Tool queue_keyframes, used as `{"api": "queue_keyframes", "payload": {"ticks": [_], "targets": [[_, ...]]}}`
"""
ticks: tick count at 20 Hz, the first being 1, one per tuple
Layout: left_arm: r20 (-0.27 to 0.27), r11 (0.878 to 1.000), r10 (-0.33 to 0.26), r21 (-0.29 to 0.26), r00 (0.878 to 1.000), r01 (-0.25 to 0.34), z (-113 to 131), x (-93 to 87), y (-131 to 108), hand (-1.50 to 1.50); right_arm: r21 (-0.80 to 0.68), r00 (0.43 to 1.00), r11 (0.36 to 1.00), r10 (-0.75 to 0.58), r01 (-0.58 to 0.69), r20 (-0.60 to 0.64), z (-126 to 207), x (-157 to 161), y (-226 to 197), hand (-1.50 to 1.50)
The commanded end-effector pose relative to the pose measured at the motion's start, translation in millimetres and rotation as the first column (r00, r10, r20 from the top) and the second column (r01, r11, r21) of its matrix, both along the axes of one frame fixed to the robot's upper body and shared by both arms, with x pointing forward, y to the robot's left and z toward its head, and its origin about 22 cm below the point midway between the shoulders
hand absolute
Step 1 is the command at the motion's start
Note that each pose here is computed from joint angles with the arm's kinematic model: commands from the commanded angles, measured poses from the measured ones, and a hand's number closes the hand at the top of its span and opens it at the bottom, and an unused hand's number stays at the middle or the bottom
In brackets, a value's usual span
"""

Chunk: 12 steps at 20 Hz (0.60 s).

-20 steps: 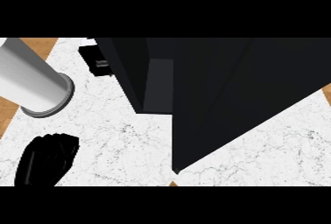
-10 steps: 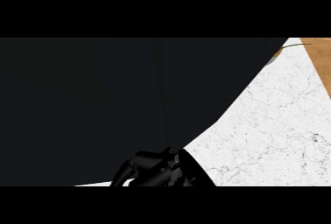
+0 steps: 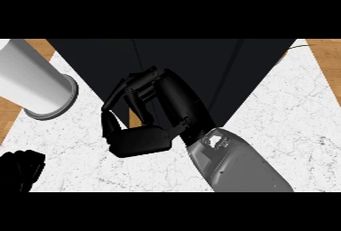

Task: Pick up the bottled water, place it into the cabinet and close the cabinet

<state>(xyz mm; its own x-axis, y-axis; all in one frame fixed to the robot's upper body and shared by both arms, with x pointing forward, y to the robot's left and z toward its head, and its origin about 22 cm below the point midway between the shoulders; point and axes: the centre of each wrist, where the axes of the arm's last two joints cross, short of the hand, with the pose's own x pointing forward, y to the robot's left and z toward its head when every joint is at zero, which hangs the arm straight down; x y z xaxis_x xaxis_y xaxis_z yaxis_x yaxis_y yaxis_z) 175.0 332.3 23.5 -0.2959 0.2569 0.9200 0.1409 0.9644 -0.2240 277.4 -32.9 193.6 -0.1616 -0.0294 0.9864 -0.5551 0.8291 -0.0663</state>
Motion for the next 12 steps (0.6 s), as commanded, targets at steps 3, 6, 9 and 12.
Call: {"api": "queue_keyframes", "payload": {"ticks": [3, 6, 9, 12], "targets": [[0.003, 1.0, 0.003, -0.003, 1.0, -0.003, -1.9, -11.3, 5.7, 1.5, -0.018, 0.996, 0.998, -0.06, 0.059, -0.066, -17.3, 71.9, -29.0, 1.5], [0.004, 1.0, -0.009, -0.002, 1.0, 0.009, 0.8, -12.0, 10.4, 1.5, -0.03, 0.994, 0.996, -0.09, 0.088, -0.06, -25.6, 85.3, -52.2, 1.5], [0.001, 1.0, -0.027, 0.005, 1.0, 0.027, 3.8, -8.9, 2.9, 1.5, -0.049, 0.995, 0.995, -0.088, 0.086, -0.056, -31.5, 95.8, -53.0, 1.5], [0.01, 1.0, -0.02, -0.002, 1.0, 0.02, 12.6, -0.7, 5.0, 1.5, -0.059, 0.995, 0.995, -0.083, 0.08, -0.05, -42.2, 99.1, -65.5, 1.5]]}}
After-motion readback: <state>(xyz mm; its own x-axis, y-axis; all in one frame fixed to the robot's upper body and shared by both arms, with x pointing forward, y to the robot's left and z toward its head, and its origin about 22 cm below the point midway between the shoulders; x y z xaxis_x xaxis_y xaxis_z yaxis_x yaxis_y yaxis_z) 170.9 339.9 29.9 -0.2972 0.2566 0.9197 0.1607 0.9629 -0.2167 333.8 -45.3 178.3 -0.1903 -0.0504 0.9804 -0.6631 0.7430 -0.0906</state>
